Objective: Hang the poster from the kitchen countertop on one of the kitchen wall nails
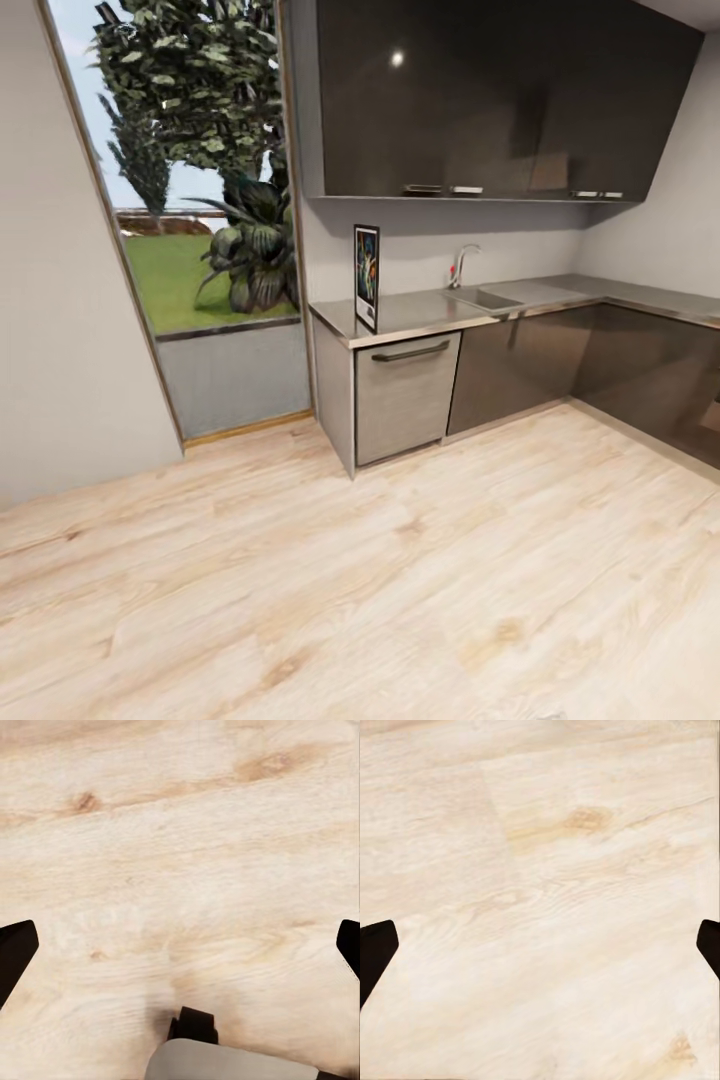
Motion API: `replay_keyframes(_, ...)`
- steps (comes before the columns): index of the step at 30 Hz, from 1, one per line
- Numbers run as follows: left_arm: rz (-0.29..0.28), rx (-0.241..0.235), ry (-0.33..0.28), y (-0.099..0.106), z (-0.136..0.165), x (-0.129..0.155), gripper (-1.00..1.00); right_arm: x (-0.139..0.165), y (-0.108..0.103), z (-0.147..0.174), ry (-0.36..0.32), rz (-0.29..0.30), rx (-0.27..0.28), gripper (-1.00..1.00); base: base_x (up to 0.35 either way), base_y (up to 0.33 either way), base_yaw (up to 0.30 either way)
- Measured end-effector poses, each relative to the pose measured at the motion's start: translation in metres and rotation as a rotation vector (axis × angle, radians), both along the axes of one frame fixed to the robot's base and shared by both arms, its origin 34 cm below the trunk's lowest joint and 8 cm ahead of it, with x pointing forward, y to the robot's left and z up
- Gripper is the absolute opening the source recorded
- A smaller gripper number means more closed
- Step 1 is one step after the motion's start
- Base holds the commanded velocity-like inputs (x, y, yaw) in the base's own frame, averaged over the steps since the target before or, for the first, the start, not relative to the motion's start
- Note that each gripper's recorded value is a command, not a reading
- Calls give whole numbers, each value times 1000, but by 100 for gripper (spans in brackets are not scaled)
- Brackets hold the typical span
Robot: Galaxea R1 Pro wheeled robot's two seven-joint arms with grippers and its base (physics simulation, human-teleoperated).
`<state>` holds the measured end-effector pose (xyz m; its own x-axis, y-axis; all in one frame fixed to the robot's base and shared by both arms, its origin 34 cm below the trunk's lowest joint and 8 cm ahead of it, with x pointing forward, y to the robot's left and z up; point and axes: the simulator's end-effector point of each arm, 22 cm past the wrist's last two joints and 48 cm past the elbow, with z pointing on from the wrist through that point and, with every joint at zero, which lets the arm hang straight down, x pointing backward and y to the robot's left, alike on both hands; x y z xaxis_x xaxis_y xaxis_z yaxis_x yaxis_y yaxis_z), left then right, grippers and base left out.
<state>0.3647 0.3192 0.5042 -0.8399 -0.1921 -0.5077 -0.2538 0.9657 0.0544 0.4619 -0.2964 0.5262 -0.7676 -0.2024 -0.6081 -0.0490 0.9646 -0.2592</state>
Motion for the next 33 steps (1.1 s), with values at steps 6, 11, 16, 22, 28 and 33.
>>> replay_keyframes(6,-2,1,-1,0,0,0,100,115,24,111,-289,10,43,100,328,105,0)
replay_keyframes(11,-3,3,-1,2,0,1,100,182,63,246,-451,-9,112,100,334,81,0)
replay_keyframes(16,-3,2,1,1,0,0,100,222,92,323,-531,-8,165,100,336,27,0)
replay_keyframes(22,-3,2,2,1,0,-1,100,284,106,424,-624,6,176,100,336,5,0)
replay_keyframes(28,-3,2,2,1,0,-1,100,322,112,495,-714,16,176,100,336,1,0)
replay_keyframes(33,-3,2,1,1,0,0,100,361,125,538,-736,31,164,100,336,0,0)
